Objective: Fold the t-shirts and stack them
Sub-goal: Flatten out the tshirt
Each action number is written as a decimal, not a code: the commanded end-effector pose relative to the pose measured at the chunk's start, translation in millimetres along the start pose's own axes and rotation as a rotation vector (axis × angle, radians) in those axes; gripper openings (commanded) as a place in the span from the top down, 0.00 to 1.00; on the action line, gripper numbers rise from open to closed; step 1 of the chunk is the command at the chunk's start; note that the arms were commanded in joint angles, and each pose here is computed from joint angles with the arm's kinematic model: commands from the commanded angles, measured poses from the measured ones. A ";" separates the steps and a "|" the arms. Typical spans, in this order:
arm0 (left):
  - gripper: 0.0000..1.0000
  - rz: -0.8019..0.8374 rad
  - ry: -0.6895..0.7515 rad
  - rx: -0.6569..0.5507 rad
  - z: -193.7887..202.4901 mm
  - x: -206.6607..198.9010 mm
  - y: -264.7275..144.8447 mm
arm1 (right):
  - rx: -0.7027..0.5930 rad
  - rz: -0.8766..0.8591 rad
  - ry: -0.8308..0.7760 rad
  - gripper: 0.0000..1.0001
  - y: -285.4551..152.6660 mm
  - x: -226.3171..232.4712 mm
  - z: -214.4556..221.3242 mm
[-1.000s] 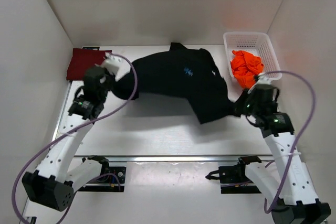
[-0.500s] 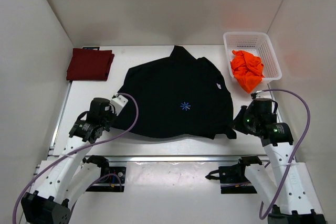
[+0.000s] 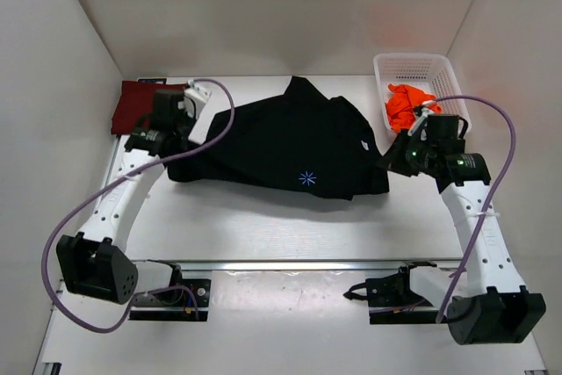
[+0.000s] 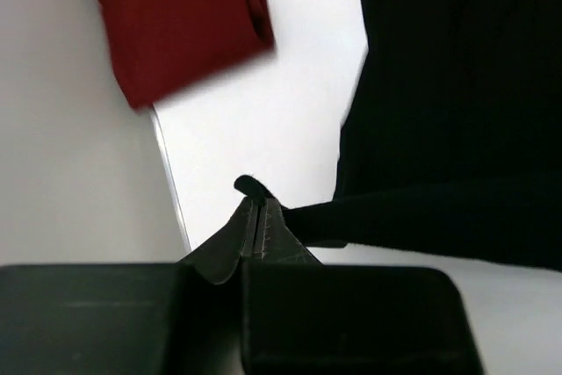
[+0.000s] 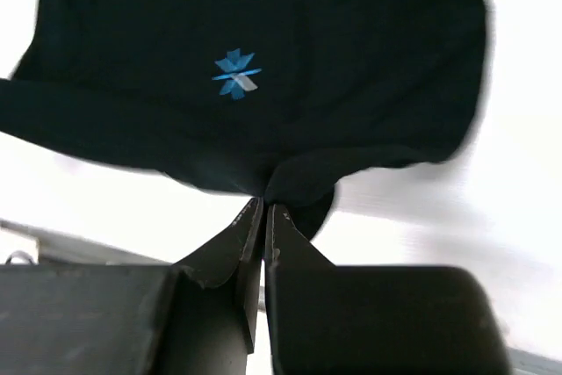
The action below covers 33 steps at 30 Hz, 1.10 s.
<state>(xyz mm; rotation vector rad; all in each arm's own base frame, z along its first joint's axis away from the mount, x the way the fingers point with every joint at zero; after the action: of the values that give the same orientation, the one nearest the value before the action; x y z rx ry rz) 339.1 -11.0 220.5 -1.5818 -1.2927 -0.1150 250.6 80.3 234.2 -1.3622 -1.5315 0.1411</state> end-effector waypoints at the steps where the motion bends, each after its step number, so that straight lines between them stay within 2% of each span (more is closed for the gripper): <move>1: 1.00 -0.039 -0.023 -0.163 -39.4 36.0 -25.7 | -0.041 -0.008 0.013 1.00 -11.9 -11.6 -11.3; 5: 1.00 0.153 0.150 -0.177 -0.1 -47.0 -46.0 | 0.032 0.119 0.074 1.00 -20.4 -55.2 46.0; 7: 1.00 0.293 0.173 -0.104 40.5 -94.1 -51.6 | 0.114 0.124 0.124 1.00 -20.2 -62.7 74.0; 10: 1.00 0.418 0.130 -0.063 66.1 -124.1 -58.1 | 0.236 0.131 0.215 1.00 -19.4 -67.4 111.1; 13: 0.99 0.409 0.071 -0.033 80.7 -120.5 -57.2 | 0.257 0.170 0.229 1.00 -23.7 -73.6 126.2; 14: 0.97 0.392 0.070 -0.020 82.2 -117.0 -55.8 | 0.250 0.200 0.221 0.98 -25.6 -78.8 126.4; 15: 0.90 0.406 0.095 -0.021 84.9 -124.3 -54.8 | 0.252 0.210 0.217 0.95 -27.5 -81.6 126.2; 17: 0.73 0.411 0.130 0.017 93.3 -129.7 -56.0 | 0.257 0.209 0.214 0.73 -27.2 -84.4 121.1; 18: 0.50 0.424 0.138 0.025 96.3 -132.4 -56.7 | 0.259 0.204 0.211 0.66 -27.6 -84.3 115.2; 19: 0.34 0.423 0.138 0.030 98.8 -132.8 -57.7 | 0.249 0.194 0.210 0.64 -26.5 -81.6 106.4; 20: 0.24 0.403 0.130 0.032 100.0 -125.6 -61.5 | 0.240 0.188 0.190 0.62 -23.8 -79.9 99.0; 24: 0.19 0.213 0.030 0.013 95.2 -76.0 -63.7 | 0.157 0.120 0.026 0.61 -10.2 -37.1 57.4; 25: 0.20 0.156 -0.010 -0.009 86.3 -59.3 -62.8 | 0.165 0.082 -0.052 0.60 -0.4 -12.9 50.6; 26: 0.19 0.122 -0.039 -0.026 75.8 -48.7 -57.1 | 0.216 0.114 -0.114 0.61 17.1 -4.2 55.3; 27: 0.19 0.089 -0.077 -0.042 66.7 -40.3 -52.0 | 0.174 0.077 -0.176 0.62 20.7 17.2 39.3; 29: 0.21 0.113 -0.104 0.000 50.8 -39.3 -22.4 | 0.204 0.046 -0.287 0.63 61.7 58.0 22.0; 30: 0.21 0.134 -0.116 0.024 43.6 -41.1 0.3 | 0.254 0.076 -0.303 0.64 89.1 58.8 22.9; 31: 0.21 0.148 -0.130 0.028 36.2 -42.7 12.5 | 0.202 0.026 -0.337 0.65 97.9 84.6 0.9; 33: 0.21 0.200 -0.142 0.074 16.2 -50.2 60.9 | 0.131 0.035 -0.367 0.64 134.6 101.6 -32.4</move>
<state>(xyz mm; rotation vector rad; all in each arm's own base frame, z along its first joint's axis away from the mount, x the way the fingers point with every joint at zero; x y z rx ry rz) 301.3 -9.5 170.5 -1.6667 -1.1827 0.1057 314.3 182.7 214.3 -1.1880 -1.6363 0.5738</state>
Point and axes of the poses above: each gripper's point midway between its finger pads, its own y axis out along the fingers, its own x axis along the line the jaws close on, z = x × y, the point moved 1 cm from there along -y, back along the fingers, and after that the axes turned 15 degrees about y, right-handed, at the moved point
